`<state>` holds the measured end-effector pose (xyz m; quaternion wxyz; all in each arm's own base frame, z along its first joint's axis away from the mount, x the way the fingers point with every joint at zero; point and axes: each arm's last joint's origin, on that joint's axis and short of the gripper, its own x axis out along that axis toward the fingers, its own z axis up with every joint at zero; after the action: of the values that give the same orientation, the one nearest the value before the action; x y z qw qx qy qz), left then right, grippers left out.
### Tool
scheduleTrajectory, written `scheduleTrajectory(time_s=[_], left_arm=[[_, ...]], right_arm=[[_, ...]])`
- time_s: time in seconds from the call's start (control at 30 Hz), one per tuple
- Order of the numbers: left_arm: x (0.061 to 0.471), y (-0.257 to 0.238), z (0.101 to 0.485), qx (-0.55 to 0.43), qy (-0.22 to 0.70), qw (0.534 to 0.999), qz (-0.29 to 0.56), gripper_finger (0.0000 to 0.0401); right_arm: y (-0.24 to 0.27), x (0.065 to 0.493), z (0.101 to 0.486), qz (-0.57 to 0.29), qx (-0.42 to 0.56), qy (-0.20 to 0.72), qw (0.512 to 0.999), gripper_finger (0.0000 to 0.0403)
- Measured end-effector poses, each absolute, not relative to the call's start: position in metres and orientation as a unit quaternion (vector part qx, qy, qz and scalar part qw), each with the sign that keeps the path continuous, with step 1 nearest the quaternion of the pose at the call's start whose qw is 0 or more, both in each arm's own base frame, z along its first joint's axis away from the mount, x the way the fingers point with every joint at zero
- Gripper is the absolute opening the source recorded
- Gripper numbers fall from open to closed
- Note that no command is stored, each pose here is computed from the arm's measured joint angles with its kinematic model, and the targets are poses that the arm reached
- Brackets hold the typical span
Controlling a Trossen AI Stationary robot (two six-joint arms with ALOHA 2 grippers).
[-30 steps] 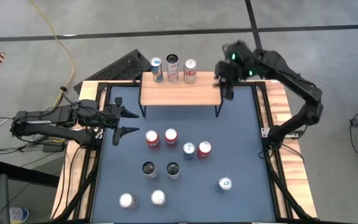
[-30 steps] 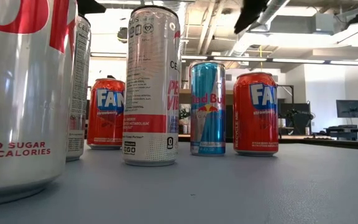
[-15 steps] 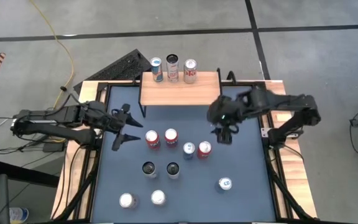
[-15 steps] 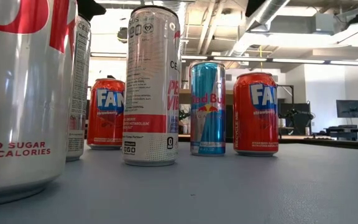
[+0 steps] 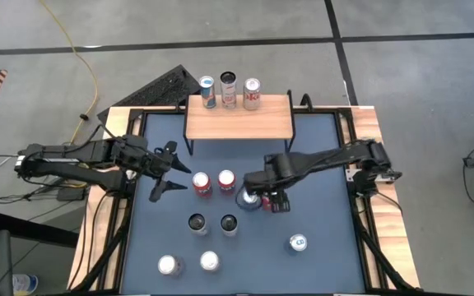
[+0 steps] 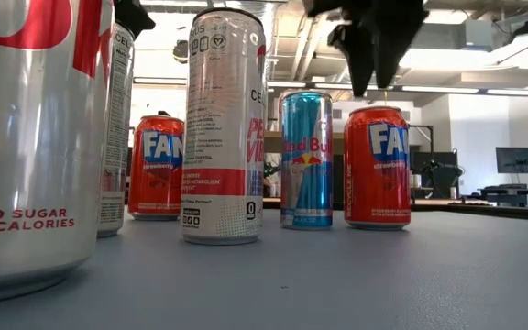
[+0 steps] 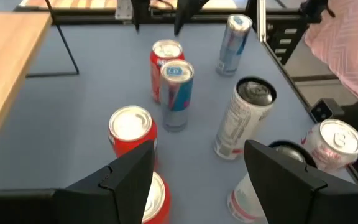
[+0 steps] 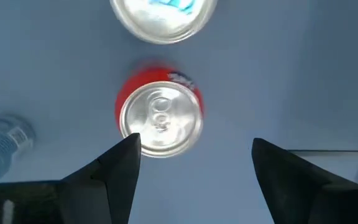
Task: Place canned beverage on shelf
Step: Put the right orange soda can on the shelf
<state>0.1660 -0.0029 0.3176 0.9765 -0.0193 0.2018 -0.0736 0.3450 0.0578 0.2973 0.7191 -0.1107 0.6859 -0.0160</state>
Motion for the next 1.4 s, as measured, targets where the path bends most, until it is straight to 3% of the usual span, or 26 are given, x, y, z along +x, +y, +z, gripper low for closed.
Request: scheduleTrajectory(time_s=[0.17, 0.37, 0.53, 0.77, 0.97, 1.3, 1.4], left_arm=[[0.166, -0.003, 0.317, -0.023, 0.204, 0.976, -0.073, 0.0239], [0.166, -0.003, 0.317, -0.025, 0.204, 0.976, -0.072, 0.0239], [0.166, -0.003, 0.317, -0.033, 0.204, 0.976, -0.07, 0.0239], [0.167, -0.003, 0.32, -0.031, 0.19, 0.979, -0.067, 0.0239], [0.167, -0.003, 0.322, -0.033, 0.182, 0.981, -0.066, 0.0239], [0.168, -0.002, 0.322, -0.047, 0.181, 0.981, -0.059, 0.0239], [0.168, -0.002, 0.322, -0.05, 0.181, 0.98, -0.058, 0.0239]], right_arm=[[0.062, 0.356, 0.275, 0.027, -0.119, 0.711, 0.693, 0.0288], [0.059, 0.354, 0.28, 0.028, -0.124, 0.708, 0.694, 0.0287], [0.054, 0.336, 0.316, 0.013, -0.111, 0.66, 0.743, 0.0286], [0.065, 0.29, 0.349, 0.044, -0.1, 0.525, 0.844, 0.0286], [0.062, 0.274, 0.314, 0.03, -0.083, 0.485, 0.87, 0.0286], [0.068, 0.297, 0.277, 0.09, -0.127, 0.519, 0.841, 0.0286], [0.071, 0.305, 0.26, 0.109, -0.158, 0.55, 0.813, 0.0286]])
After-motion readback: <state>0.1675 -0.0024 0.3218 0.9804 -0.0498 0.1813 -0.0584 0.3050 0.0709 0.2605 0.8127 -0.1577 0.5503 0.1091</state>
